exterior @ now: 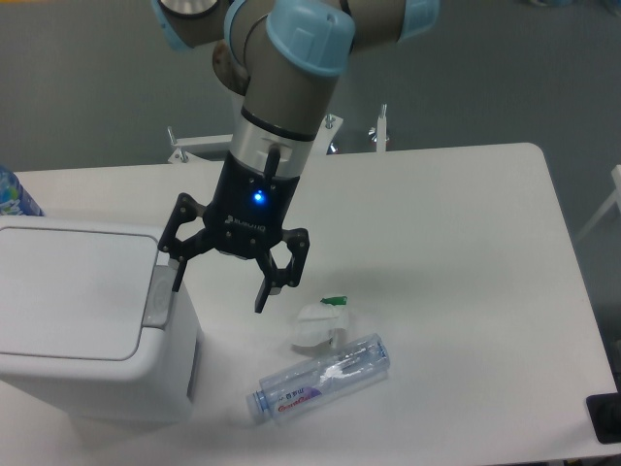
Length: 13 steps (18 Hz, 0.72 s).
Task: Open the trash can
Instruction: 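Lower the gripper onto the lid edge and push it open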
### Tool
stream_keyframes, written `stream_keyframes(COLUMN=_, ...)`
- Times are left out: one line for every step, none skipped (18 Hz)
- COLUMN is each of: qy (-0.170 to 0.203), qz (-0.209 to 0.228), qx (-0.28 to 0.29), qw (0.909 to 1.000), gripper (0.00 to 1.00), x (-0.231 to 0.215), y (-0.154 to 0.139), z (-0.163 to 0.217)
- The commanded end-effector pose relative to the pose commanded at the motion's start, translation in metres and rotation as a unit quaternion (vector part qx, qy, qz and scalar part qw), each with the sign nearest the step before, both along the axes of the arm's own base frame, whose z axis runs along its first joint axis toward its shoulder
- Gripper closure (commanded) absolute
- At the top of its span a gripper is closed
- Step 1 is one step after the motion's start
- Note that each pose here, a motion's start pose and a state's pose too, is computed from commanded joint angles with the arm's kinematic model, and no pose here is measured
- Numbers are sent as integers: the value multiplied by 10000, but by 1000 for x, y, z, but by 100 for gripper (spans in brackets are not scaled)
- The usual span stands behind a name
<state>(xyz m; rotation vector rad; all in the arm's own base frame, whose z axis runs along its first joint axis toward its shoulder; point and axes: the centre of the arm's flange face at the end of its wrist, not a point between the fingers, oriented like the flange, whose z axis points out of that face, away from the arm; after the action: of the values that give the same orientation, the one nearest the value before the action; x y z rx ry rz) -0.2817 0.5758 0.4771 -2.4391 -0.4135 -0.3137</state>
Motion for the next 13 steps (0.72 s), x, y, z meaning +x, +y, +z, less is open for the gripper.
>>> stream_keyframes(qy=-10, qz=-16, qx=-11, qw=10000, gripper=0, x=1, y=2, z=-2)
stream_keyframes(qy=-26, qz=-38, qx=-28, qw=10000, gripper=0, x=3, y=4, z=-5)
stream_keyframes(qy=-32, qz=-67, qx=-39, qw=10000, gripper=0, x=5, y=5, z=-6)
stream_keyframes(qy=-37, qz=-81, qx=-49, qw=9999, gripper=0, x=6, y=7, z=-8)
stream_keyframes(qy=-42, qz=-89, qx=-55, qw=9999, gripper=0, x=6, y=7, z=-9)
stream_keyframes(qy=-48, qz=-101, qx=-70, qw=9999, gripper=0, x=6, y=7, z=-12)
stream_keyframes(qy=-49, qz=-107, qx=-74, qw=9999, gripper=0, x=6, y=7, z=-13)
stream_keyframes(qy=-54, qz=-107, qx=-80, qw=9999, gripper=0, x=7, y=7, z=-14)
stream_keyframes(qy=-54, qz=-103, qx=-90, qw=9999, gripper=0, x=7, y=6, z=-15)
stream_keyframes(qy=-49, qz=-103, qx=-85, qw=9999, gripper=0, x=7, y=6, z=-15)
stream_keyframes(qy=-33, qz=-103, qx=-68, qw=9999, gripper=0, x=7, y=7, z=-14)
stream_keyframes(qy=-38, qz=-103, qx=-73, qw=9999, gripper=0, x=7, y=6, z=-15)
stream_keyframes(qy=-38, qz=-103, qx=-73, qw=9999, gripper=0, x=7, y=6, z=-15)
